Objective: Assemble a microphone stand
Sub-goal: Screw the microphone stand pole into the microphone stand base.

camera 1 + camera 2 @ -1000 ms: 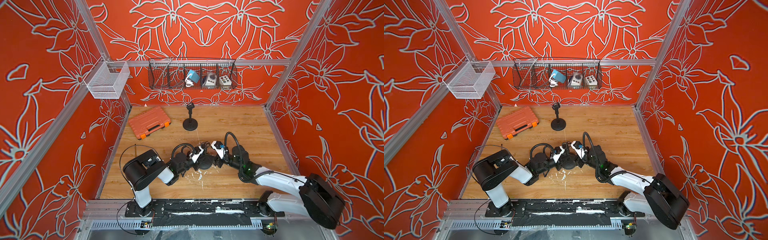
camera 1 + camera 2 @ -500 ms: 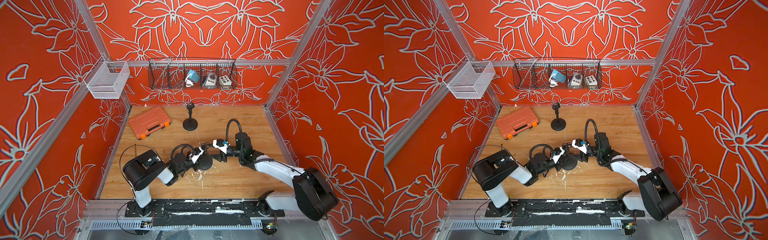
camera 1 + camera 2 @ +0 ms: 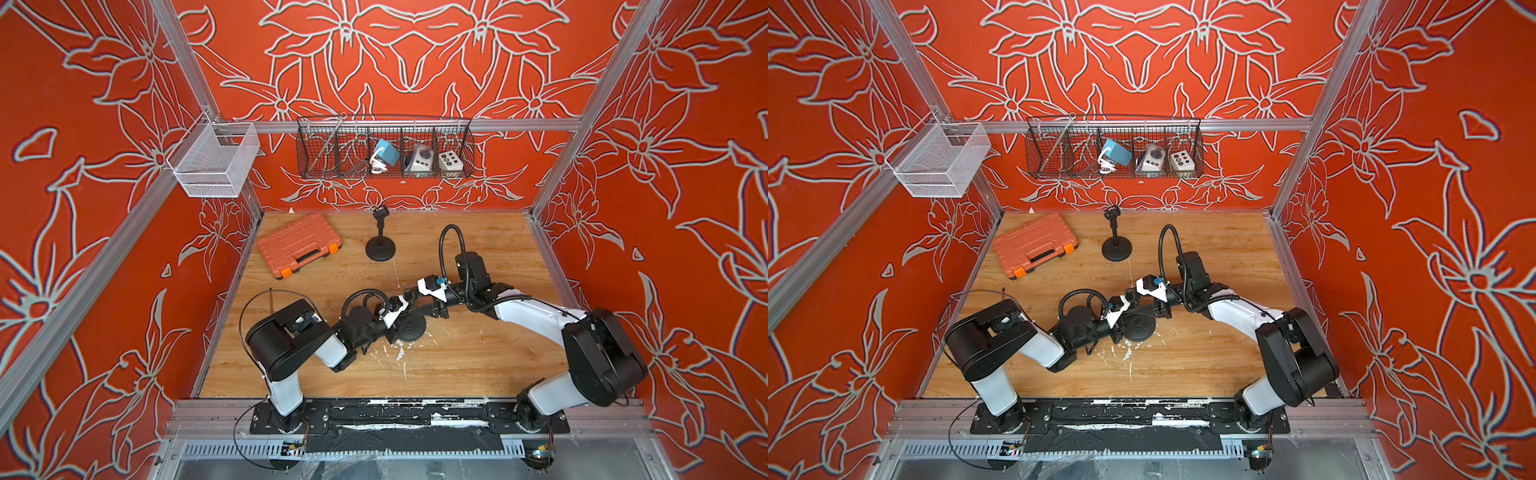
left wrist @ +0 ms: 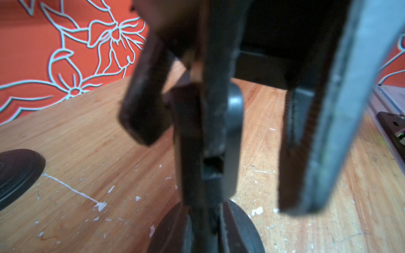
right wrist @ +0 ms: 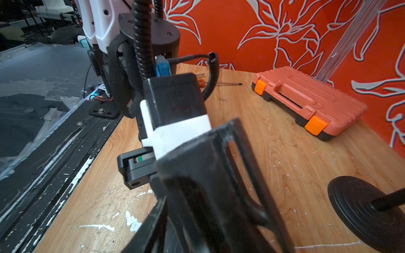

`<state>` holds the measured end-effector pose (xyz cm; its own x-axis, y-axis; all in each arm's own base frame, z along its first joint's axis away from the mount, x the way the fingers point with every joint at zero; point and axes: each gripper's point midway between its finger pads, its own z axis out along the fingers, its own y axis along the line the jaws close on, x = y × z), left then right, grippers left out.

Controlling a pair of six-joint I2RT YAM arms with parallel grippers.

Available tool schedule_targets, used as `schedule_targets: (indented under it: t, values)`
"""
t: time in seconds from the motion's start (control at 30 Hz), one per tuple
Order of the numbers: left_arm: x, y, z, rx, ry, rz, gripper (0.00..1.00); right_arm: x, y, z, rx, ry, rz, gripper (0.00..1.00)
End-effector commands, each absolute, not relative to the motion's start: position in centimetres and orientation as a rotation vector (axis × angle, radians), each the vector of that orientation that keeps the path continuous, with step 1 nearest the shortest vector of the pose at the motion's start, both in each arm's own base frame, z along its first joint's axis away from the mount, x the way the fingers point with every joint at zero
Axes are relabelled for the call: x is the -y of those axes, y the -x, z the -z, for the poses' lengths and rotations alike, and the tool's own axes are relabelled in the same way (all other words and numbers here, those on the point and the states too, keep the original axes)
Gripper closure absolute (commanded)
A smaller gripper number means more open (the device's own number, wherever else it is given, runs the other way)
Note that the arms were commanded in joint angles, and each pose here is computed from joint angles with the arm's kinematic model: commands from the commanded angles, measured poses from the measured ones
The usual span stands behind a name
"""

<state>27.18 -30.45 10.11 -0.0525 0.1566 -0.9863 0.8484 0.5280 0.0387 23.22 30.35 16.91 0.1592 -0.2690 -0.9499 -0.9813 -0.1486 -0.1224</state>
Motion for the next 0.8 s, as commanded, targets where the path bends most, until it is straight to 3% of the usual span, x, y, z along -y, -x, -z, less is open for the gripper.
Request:
schedule_targets:
  t: [0.0, 0.3, 0.47, 0.77]
  values:
    - [30.5, -26.1, -8.1, -1.598, -0.959, 0.727, 1.00, -30.3, -22.3, -17.2, -1.178, 1.610, -1.105, 0.70]
    - [30.3, -26.5, -8.4, -1.610, -0.934, 0.707, 0.91, -30.0, -22.6, -15.3, -1.266, 1.524, -1.085, 1.00]
    - [30.4, -26.7, -9.3, -1.593, -0.911, 0.716, 0.78, -29.5, -23.0, -13.5, -1.360, 1.390, -0.966, 1.00]
    - [30.8, -26.9, -12.5, -1.525, -0.887, 0.739, 0.72, -28.3, -23.6, -11.5, -1.563, 1.177, -0.674, 1.00]
